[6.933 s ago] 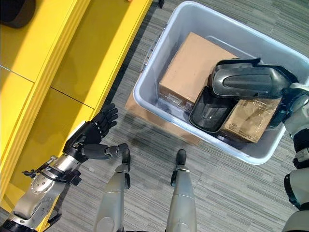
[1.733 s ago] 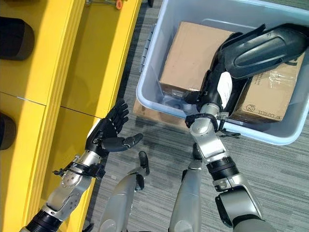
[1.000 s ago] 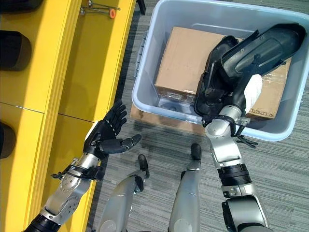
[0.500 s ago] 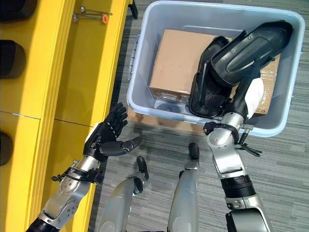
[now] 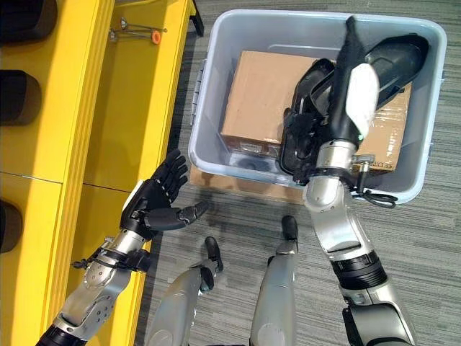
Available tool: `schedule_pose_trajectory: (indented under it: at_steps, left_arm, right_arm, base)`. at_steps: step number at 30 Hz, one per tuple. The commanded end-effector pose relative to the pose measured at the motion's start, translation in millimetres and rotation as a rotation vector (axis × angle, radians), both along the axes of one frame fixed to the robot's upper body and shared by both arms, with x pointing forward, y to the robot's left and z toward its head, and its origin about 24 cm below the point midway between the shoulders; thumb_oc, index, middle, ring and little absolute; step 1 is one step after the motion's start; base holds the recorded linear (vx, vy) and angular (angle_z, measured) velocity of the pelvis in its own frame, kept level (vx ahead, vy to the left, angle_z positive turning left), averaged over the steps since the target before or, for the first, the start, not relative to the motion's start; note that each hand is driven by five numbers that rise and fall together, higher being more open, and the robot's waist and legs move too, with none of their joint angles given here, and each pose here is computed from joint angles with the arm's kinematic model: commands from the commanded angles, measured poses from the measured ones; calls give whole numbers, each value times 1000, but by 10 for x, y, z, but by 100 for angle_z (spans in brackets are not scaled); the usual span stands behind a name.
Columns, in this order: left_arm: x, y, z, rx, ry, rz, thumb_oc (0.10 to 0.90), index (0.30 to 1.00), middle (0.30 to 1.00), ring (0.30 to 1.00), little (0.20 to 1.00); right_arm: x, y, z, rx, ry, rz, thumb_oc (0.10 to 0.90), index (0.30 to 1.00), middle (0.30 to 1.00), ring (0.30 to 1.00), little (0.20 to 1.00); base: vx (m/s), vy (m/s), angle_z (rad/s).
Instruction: Move parts from the plastic box to the shelf.
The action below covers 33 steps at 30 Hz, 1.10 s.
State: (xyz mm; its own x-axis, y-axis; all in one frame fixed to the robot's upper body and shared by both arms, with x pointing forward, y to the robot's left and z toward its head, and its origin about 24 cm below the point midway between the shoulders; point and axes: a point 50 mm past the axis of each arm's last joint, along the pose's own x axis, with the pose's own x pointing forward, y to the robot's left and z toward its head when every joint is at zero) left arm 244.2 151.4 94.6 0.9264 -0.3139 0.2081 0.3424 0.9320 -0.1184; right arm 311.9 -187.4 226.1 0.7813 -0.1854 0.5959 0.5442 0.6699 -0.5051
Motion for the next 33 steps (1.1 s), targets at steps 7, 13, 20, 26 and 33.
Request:
schedule_pose_trajectory:
  at_steps: [7, 13, 20, 26, 33]
  left_arm:
    - [-80, 55, 477, -46, -236, -26, 900, 1000, 1000, 1000, 1000]
    - [-80, 33, 433, -47, -229, -33, 900, 1000, 1000, 1000, 1000]
    - [-67, -7, 416, -56, -225, -36, 900, 1000, 1000, 1000, 1000]
    - [-66, -22, 412, -64, -220, -50, 900, 1000, 1000, 1000, 1000]
    - [-71, -30, 403, -71, -213, -60, 900, 1000, 1000, 1000, 1000]
  right_arm:
    - [-244, 200, 824, -121, -397, 10, 900, 1000, 1000, 1000, 1000]
    - [-49, -87, 738, 18, -393, -170, 900, 1000, 1000, 1000, 1000]
    - [4, -293, 846, 64, -397, -265, 900, 1000, 1000, 1000, 1000]
    - [54, -477, 939, 73, -367, -335, 900, 1000, 1000, 1000, 1000]
    - [98, -547, 975, 48, -325, -333, 900, 1000, 1000, 1000, 1000]
  base:
    - [0, -2, 2]
    - [-1, 0, 2]
    - [11, 23, 0]
    - [3, 5, 0]
    - [5, 4, 0]
